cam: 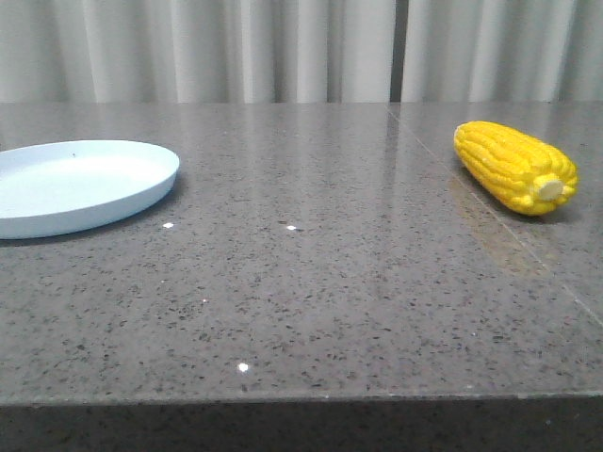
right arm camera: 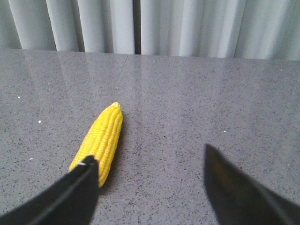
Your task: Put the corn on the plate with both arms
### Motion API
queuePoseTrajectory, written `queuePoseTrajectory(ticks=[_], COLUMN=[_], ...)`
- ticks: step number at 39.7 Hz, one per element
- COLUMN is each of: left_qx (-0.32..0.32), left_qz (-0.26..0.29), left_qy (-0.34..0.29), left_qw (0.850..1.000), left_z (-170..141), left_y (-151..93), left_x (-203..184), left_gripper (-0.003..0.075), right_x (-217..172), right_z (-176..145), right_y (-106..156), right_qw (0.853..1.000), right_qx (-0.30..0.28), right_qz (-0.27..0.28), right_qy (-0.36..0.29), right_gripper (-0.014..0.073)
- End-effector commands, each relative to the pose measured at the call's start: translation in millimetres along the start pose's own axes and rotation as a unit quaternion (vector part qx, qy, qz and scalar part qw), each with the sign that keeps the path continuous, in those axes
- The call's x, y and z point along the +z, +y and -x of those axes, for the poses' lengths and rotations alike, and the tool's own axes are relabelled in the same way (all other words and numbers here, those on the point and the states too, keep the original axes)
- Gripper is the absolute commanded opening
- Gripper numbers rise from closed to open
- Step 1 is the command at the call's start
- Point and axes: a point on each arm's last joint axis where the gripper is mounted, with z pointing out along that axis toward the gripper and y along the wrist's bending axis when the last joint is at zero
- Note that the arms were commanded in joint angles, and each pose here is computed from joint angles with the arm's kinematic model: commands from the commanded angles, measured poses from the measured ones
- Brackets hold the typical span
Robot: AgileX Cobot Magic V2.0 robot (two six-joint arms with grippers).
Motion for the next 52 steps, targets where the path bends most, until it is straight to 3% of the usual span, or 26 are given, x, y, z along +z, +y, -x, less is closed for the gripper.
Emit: queuePoseTrajectory(ticks=[1,10,19,23,32,36,44,52], left_qx=[-0.007,-0.012,-0.032,-0.021,-0.007,-0.002,0.01,0.017], left_qz=[-0.001,-0.004,-0.054,-0.093,-0.113,-0.111,-0.109,-0.109], left_qy=[-0.06,-0.06,0.006,0.073,0.273,0.332,0.42,0.455], left_qw=[0.998,0.998,0.998,0.993,0.955,0.937,0.901,0.884], left_z=[20,20,32,40,44,43,25,6], left_y=[1,1,-10,-23,-43,-49,-62,-71], left_x=[-1,2,36,58,112,137,178,200], left_gripper=[0.0649,0.0603,0.0566,0.0566,0.0566,0.0566,0.0566,0.0565], right_x=[-1,-1,-1,-1,-1,-1,-1,-1], right_z=[17,17,17,17,17,17,17,17], right_y=[0,0,0,0,0,0,0,0], right_qw=[0.999,0.999,0.999,0.999,0.999,0.999,0.999,0.999], right_qx=[0.004,0.004,0.004,0.004,0.004,0.004,0.004,0.004], right_qz=[-0.003,-0.003,-0.003,-0.003,-0.003,-0.003,-0.003,-0.003], right_qy=[-0.045,-0.045,-0.045,-0.045,-0.045,-0.045,-0.045,-0.045], right_gripper=[0.0601,0.0602,0.0602,0.0602,0.0602,0.0602,0.0602,0.0602])
